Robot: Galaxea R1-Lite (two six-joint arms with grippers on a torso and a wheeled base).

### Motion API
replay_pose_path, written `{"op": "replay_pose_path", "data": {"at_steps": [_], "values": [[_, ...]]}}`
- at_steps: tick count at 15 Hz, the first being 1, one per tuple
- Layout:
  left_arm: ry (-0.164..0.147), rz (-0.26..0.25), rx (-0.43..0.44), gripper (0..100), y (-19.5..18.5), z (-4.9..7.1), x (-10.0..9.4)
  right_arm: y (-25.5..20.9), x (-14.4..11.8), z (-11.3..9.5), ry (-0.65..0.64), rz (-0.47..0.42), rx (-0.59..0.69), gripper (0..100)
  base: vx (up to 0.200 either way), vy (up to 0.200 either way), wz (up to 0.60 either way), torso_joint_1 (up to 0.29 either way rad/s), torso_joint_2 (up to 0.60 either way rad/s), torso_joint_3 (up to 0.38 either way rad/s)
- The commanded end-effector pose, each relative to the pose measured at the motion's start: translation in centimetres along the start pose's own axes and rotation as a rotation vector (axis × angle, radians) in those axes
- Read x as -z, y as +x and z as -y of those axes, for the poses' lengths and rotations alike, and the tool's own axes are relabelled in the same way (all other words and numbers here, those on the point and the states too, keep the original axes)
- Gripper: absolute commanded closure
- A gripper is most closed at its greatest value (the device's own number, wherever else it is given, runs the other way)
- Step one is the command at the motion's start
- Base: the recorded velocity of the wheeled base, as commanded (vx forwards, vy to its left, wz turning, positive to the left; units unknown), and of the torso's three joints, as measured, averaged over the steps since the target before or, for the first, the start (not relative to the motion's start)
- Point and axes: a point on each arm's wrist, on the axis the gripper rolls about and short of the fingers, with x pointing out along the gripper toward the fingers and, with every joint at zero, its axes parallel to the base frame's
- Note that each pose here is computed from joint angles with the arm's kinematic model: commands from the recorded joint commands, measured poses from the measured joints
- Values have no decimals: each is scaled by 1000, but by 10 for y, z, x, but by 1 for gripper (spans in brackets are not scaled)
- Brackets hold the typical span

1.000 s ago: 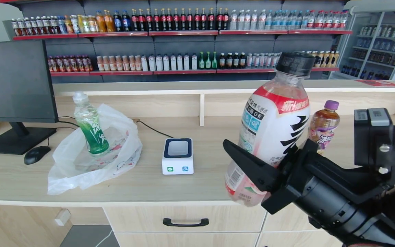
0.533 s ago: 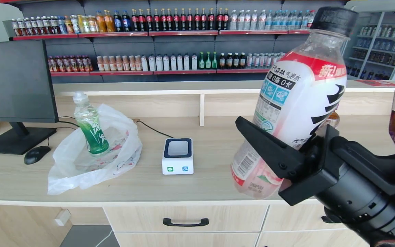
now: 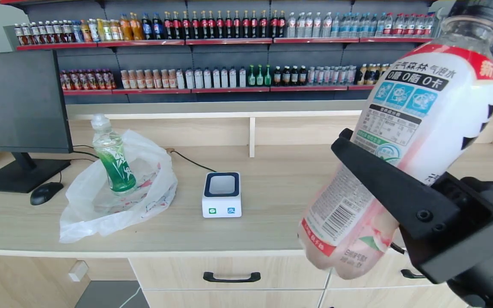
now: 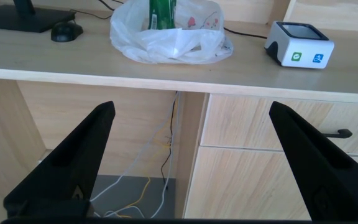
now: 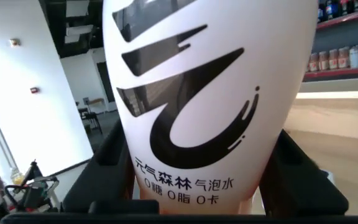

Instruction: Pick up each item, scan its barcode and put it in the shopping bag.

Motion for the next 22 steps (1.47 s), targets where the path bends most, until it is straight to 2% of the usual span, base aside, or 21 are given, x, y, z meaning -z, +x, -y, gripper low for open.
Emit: {"op": "replay_pose_path", "data": {"at_steps": [1, 3, 18, 22], "values": [[0, 1, 0, 0, 0, 0, 0, -8, -4, -7, 90, -2, -32, 100, 0, 0, 0, 0, 0, 0], [0, 0, 0, 0, 0, 0, 0, -9, -9, -13, 192, 6, -74, 100, 0, 0, 0, 0, 0, 0], [0, 1, 0, 0, 0, 0, 0, -2, -20, -14, 223, 51, -109, 100, 0, 0, 0, 0, 0, 0], [0, 0, 0, 0, 0, 0, 0, -3, -20, -14, 160, 54, -104, 100, 0, 0, 0, 0, 0, 0]]}}
